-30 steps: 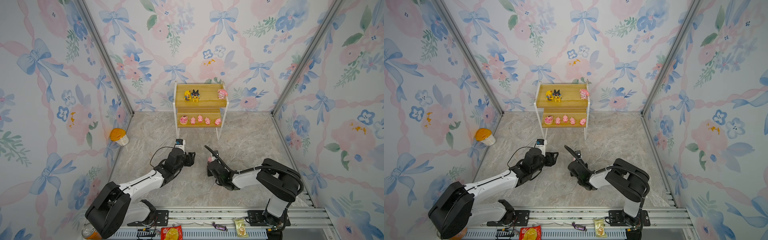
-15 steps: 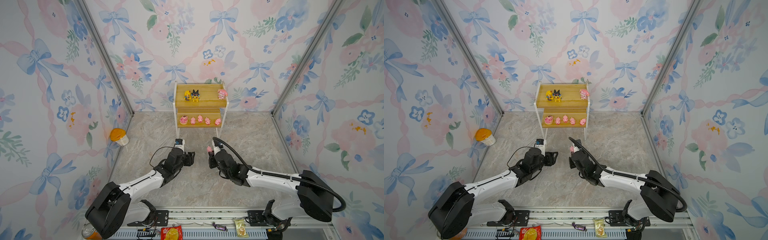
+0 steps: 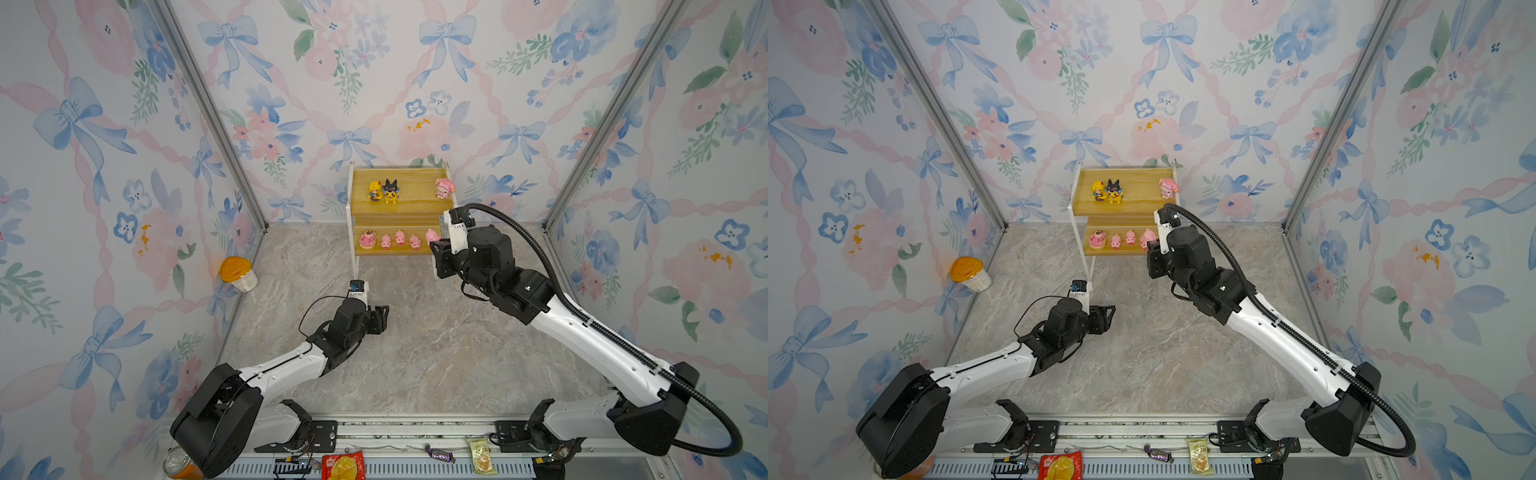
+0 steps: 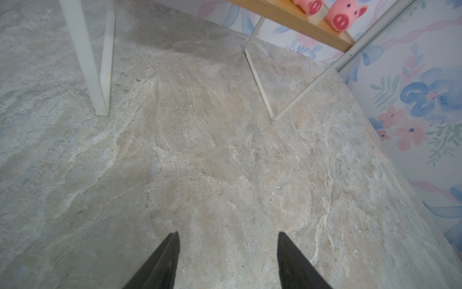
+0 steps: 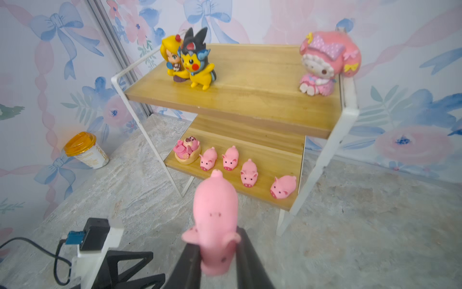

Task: Organize plastic toys on shelves
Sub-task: Place the plastic toy on the shelf.

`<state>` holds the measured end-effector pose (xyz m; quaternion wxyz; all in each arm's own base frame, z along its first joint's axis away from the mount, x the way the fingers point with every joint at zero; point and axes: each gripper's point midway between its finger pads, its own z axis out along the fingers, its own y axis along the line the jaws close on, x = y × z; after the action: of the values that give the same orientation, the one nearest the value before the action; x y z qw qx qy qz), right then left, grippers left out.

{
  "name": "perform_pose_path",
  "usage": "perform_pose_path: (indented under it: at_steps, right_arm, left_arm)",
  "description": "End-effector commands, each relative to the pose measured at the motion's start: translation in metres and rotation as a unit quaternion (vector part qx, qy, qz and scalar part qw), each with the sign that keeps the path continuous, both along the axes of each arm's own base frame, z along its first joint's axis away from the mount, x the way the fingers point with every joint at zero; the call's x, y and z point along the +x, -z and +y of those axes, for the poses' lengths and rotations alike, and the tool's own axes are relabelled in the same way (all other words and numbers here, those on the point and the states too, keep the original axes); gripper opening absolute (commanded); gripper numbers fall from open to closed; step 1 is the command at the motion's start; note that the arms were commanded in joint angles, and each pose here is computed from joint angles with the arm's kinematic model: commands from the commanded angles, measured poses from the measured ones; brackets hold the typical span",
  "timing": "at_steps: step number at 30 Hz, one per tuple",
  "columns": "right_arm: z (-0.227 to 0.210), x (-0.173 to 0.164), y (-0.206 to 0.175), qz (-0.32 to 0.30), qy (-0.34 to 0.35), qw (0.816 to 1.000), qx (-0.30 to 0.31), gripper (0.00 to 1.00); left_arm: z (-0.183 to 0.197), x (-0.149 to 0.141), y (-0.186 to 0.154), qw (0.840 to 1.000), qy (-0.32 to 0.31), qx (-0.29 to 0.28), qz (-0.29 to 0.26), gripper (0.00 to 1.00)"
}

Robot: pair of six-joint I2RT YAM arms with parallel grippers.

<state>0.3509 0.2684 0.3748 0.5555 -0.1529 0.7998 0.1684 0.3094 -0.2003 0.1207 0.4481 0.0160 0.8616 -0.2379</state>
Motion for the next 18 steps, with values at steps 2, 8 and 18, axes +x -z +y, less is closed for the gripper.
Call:
perform_pose_path:
  at_steps: [2,8,18]
  right_arm:
    - [0.009,0.017,0.009,0.022,-0.025,0.998,-0.051,0.25]
    - [0.016,0.046,-0.006,0.003,-0.015,0.999,-0.047,0.25]
    - [0.029,0.075,-0.012,-0.028,0.002,0.998,-0.061,0.25]
  left_arm:
    - [0.003,-0.001,0.003,1.000,0.002,0.013,-0.005,0.63]
    - [-0.001,-0.002,0.008,1.000,0.007,0.016,0.002,0.63]
    - [-0.011,-0.007,0.013,1.000,0.017,0.013,0.008,0.63]
